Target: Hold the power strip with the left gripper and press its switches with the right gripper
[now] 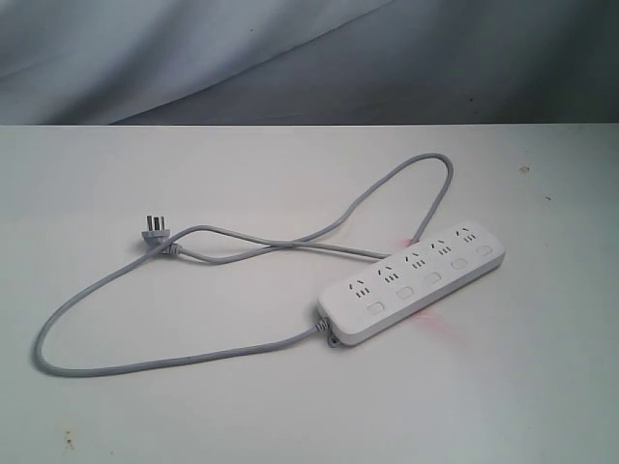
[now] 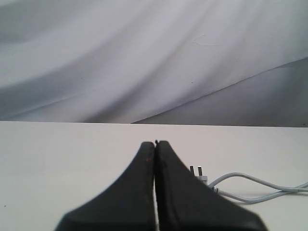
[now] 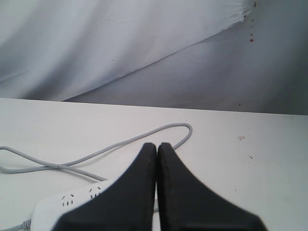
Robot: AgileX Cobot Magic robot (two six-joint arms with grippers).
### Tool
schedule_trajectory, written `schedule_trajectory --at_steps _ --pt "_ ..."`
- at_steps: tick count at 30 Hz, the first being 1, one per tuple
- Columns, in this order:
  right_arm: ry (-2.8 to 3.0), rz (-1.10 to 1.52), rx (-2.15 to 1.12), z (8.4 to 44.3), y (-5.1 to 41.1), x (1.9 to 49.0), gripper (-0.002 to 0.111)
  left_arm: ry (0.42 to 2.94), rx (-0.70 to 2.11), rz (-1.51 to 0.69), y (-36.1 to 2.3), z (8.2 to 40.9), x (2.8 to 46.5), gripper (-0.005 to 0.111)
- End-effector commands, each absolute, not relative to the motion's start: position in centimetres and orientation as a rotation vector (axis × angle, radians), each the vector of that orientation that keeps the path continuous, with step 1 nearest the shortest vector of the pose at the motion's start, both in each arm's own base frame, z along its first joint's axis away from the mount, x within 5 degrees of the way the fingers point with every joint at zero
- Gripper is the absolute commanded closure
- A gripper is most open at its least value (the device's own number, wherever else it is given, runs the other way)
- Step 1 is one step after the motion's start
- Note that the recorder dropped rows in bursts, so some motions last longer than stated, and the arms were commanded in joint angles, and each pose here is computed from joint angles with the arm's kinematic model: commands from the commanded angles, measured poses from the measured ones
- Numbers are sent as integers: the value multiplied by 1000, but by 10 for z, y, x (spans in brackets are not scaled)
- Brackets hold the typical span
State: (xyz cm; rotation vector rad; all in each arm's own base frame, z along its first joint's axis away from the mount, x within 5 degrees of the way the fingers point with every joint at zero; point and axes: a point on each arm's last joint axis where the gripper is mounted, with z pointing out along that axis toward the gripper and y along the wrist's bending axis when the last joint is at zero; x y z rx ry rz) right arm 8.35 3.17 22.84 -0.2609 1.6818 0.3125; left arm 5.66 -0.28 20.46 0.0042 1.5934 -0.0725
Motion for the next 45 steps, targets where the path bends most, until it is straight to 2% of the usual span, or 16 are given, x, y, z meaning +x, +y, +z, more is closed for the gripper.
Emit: schedule_trajectory --at_steps 1,5,22,29,37,45 --pt "1663 305 -253 230 30 83 108 1591 0 -71 -3 204 56 107" --pt "1600 291 -232 235 26 77 108 1591 0 -71 -3 204 56 107" --pt "1562 -170 -99 234 -2 54 108 1591 0 -71 -3 204 56 107" --pt "1591 -187 -100 229 -2 51 108 1591 0 -71 -3 204 56 107" --pt "1615 -163 -73 201 -3 56 108 1591 0 -71 -3 204 56 107" --pt "1626 -144 -63 200 -3 56 108 1591 0 -71 -3 204 56 107"
